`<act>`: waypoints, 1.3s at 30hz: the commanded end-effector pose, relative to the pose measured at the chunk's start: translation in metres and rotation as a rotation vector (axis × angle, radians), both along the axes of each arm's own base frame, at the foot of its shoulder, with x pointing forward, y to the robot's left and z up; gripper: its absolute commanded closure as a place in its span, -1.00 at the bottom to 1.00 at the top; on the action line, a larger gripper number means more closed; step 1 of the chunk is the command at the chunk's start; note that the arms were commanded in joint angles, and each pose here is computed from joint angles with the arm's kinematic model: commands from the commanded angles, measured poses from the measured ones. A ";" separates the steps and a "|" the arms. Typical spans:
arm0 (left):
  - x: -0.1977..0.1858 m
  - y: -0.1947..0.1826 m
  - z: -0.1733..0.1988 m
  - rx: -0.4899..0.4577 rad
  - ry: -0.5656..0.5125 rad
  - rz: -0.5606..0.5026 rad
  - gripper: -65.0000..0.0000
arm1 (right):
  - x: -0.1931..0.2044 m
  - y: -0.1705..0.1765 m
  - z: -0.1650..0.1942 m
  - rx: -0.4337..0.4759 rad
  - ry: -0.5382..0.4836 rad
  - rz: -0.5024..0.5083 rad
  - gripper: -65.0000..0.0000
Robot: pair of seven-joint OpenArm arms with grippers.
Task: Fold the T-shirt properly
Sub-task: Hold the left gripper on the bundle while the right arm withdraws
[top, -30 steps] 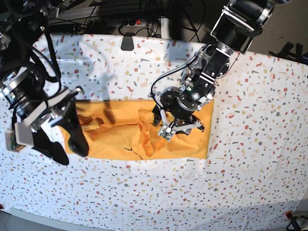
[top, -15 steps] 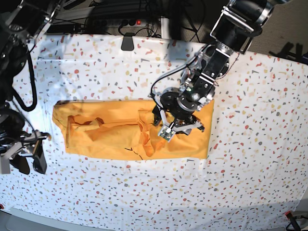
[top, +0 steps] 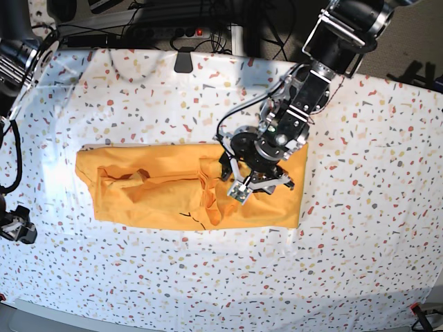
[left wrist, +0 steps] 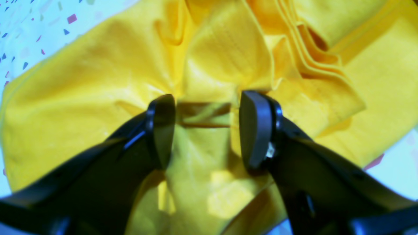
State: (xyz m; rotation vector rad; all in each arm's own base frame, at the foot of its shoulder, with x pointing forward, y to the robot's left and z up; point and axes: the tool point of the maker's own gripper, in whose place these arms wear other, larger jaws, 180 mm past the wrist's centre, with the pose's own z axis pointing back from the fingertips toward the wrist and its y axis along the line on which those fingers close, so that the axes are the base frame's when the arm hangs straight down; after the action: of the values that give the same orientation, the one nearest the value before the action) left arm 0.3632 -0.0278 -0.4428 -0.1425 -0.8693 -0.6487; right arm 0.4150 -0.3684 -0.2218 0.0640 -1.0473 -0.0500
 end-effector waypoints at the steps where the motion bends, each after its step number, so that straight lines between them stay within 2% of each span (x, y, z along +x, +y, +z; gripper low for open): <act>1: -0.026 0.045 -0.041 0.206 0.166 0.051 0.06 | 0.005 -0.006 0.025 -0.021 -0.064 -0.003 0.05; 4: -0.027 0.045 -0.042 0.209 0.172 0.052 0.06 | 0.005 -0.005 0.023 -0.021 -0.062 -0.002 -0.42; 5: -0.028 0.046 -0.042 0.211 0.174 0.053 0.06 | 0.005 -0.005 0.023 -0.020 -0.064 -0.002 -0.47; 10: -0.028 0.046 -0.043 0.213 0.177 0.053 0.06 | 0.012 -0.006 0.038 -0.020 -0.127 -0.008 -0.47; 15: -0.028 0.046 -0.043 0.213 0.177 0.053 0.06 | 0.009 -0.006 0.028 -0.031 -0.039 -0.009 -0.46; 19: -0.029 0.044 -0.043 0.214 0.186 0.053 0.06 | 0.005 -0.015 0.004 -0.013 0.035 -0.034 -0.46; 22: -0.031 0.043 -0.043 0.221 0.202 0.056 0.06 | 0.003 -0.018 -0.028 0.068 0.103 -0.052 -0.46; 26: -0.027 0.040 -0.036 0.215 0.187 0.055 0.06 | 0.002 -0.014 -0.073 0.241 0.202 -0.073 -0.46; 29: -0.024 0.037 -0.029 0.210 0.176 0.055 0.06 | 0.007 -0.004 -0.094 0.322 0.207 -0.034 -0.46; 31: -0.022 0.036 -0.024 0.205 0.167 0.055 0.06 | 0.010 -0.002 -0.102 0.372 0.191 -0.043 -0.46; 33: -0.021 0.034 -0.021 0.200 0.157 0.054 0.06 | 0.012 -0.001 -0.105 0.405 0.164 -0.058 -0.45; 36: -0.020 0.034 -0.021 0.199 0.156 0.054 0.06 | 0.014 0.009 -0.114 0.399 0.179 -0.049 -0.45; 39: -0.020 0.034 -0.020 0.198 0.155 0.054 0.06 | 0.020 0.028 -0.119 0.433 0.175 -0.029 -0.45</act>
State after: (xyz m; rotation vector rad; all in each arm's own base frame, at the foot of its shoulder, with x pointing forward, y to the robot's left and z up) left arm 0.3611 -0.0240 -0.4367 -0.0920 -0.8088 -0.6486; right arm 0.4198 -0.3329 -0.3671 0.4267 -0.7686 -0.3174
